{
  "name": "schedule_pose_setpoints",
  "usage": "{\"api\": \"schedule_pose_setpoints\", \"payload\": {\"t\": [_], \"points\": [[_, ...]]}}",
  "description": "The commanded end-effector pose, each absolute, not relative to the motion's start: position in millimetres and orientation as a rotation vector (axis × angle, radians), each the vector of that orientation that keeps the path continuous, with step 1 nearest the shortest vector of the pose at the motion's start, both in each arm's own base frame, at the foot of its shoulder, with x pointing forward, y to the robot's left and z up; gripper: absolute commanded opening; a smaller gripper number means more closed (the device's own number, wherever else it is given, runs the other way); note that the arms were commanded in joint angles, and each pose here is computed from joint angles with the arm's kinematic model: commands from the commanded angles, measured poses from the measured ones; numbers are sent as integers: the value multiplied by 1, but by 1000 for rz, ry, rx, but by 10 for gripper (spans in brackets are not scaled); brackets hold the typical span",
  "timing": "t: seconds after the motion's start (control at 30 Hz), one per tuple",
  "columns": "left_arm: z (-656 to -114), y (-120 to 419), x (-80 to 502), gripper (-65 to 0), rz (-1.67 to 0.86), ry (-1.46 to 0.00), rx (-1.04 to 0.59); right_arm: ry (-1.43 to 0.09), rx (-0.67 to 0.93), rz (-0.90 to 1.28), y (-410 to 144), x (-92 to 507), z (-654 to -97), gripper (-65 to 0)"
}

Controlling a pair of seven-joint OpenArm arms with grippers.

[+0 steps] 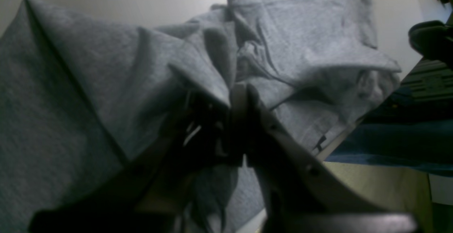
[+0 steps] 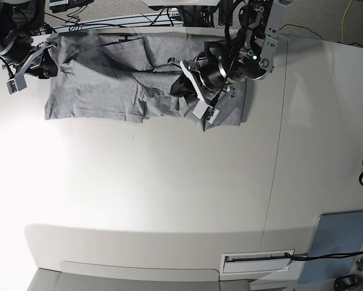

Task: Fold the T-shirt properly
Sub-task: 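Fold the hem end toward the collar end with the left gripper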

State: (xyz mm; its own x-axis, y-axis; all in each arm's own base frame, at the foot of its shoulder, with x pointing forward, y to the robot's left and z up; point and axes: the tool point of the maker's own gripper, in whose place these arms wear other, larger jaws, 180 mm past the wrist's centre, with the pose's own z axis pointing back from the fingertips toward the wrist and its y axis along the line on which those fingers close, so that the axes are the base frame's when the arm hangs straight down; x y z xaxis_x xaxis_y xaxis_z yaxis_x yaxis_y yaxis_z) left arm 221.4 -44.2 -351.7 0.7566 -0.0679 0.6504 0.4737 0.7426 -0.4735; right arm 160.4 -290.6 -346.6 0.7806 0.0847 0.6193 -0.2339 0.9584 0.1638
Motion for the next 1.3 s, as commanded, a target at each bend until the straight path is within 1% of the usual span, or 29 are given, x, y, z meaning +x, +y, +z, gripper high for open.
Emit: {"api": "schedule_pose_setpoints", "payload": {"t": [0.0,0.03,0.07,0.13,0.17,0.2,0.23,0.3,0.37,0.47,0.5,0.53,0.57,0.63,0.67,0.83,0.93,1.0,1.2,1.27], "points": [[-339,-49,227,-650,-320,-696,-706,-689,224,190,-294,167,-336,-505],[-339,-49,227,-641,-320,-697,-707,-687,222,191,-295,167,-337,-505],[-338,-50,227,-565,-319,-699,-712,-687,222,191,-295,167,-337,-505],[-329,-59,223,-415,-350,-716,-778,-687,222,191,-295,167,-337,-505],[-323,-65,219,-362,-380,-726,-826,-687,222,191,-295,167,-337,-505],[-317,-72,215,-338,-418,-736,-870,-687,222,191,-295,167,-337,-505],[-312,-77,211,-335,-451,-746,-903,-687,222,191,-295,167,-337,-505],[-309,-79,210,-335,-481,-758,-913,-683,216,193,-295,166,-337,-505],[-311,-74,215,-335,-490,-764,-880,-679,210,195,-296,166,-338,-505],[-326,-54,226,-339,-500,-755,-744,-680,210,195,-296,166,-338,-505],[-331,-45,230,-358,-499,-756,-697,-681,210,195,-296,166,-338,-505],[-336,-35,235,-395,-495,-760,-648,-680,210,195,-296,166,-338,-505],[-340,-25,239,-451,-490,-761,-601,-682,210,195,-296,166,-338,-505],[-346,-10,244,-593,-486,-759,-534,-683,210,195,-296,166,-338,-505],[-349,-5,244,-647,-485,-745,-516,-682,210,195,-296,166,-338,-505],[-363,1,229,-650,-483,-674,-496,-684,210,195,-296,167,-338,-505],[-373,8,224,-650,-516,-669,-439,-683,210,195,-296,166,-338,-505],[-375,8,224,-650,-514,-670,-437,-683,210,195,-296,167,-338,-505],[-400,-14,205,-650,-589,-581,-453,-680,210,195,-296,166,-338,-505],[-399,-28,203,-650,-629,-604,-463,-679,210,195,-296,166,-338,-505]]}}
